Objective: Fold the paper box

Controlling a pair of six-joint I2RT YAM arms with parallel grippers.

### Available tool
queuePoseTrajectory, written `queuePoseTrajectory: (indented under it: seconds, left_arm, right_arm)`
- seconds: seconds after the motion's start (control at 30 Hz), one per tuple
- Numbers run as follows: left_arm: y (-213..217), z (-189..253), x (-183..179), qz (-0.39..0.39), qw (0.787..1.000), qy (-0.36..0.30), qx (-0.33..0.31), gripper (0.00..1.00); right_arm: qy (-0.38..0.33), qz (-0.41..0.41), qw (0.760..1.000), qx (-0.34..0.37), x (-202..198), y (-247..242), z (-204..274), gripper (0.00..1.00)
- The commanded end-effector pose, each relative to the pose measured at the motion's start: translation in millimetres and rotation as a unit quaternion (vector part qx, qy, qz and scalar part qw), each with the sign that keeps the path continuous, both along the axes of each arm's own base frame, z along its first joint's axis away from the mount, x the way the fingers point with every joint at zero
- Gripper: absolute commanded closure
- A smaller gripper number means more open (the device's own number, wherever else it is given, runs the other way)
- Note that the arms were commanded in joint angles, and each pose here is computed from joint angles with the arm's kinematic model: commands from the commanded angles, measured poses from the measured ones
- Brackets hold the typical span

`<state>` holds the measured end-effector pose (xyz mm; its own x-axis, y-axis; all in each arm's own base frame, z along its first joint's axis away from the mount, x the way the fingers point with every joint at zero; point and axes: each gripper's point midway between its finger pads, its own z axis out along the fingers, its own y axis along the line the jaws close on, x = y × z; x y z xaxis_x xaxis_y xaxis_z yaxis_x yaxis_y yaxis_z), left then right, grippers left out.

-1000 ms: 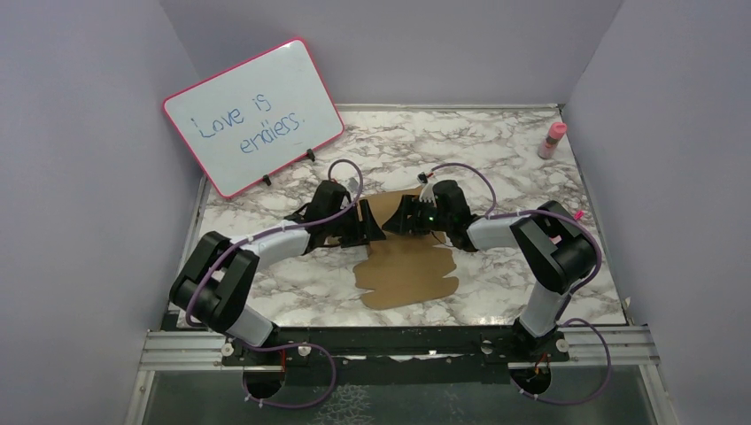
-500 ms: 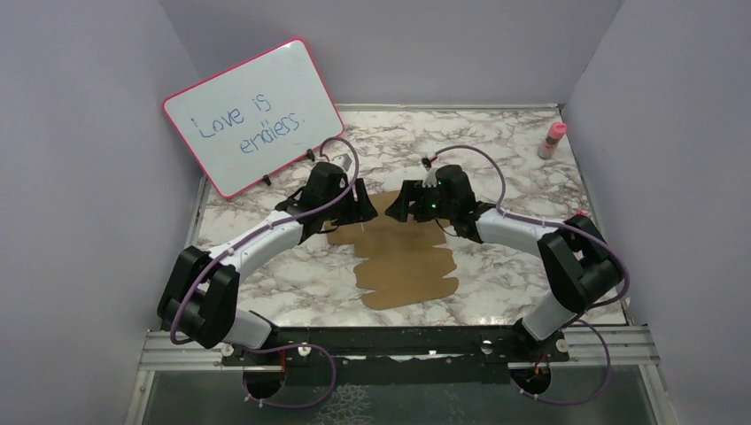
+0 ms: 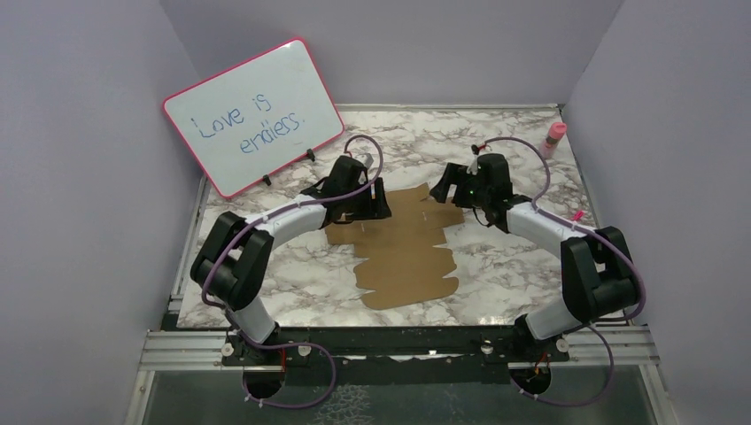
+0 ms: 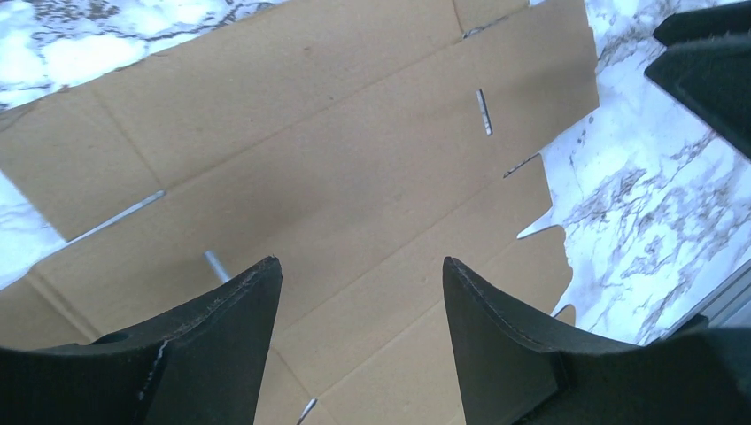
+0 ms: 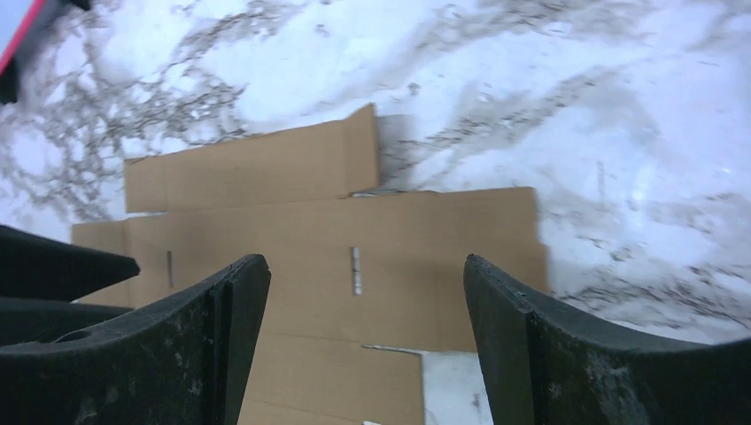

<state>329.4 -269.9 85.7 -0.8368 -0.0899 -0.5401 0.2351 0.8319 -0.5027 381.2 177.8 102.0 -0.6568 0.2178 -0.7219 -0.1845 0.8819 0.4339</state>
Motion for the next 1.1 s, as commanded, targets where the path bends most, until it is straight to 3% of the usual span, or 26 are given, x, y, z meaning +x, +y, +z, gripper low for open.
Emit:
queuePoseTrajectory:
  seconds: [0.0,0.33,1.07]
  left_arm:
    - [-16.6,2.9,6.4,-0.035,0.999,-0.019,-0.006,0.31]
    - [-22.4,-24.2,6.8,-0.056,0.998,0.001,0.010,0.31]
    - [-19.6,-46.5,3.3,-0.056,0.998,0.023,0.026,0.31]
  right_arm:
    - [0.029,-0.048,0.998,-0.022,-1.3,-34.5,-20.2,0.14]
    - [0.066,-0.079,0.994,-0.021,3.8,-59.5,-49.1,0.14]
    - [0.119,-0.026,0.992,0.028,-13.8,-35.4,-71.3,0.18]
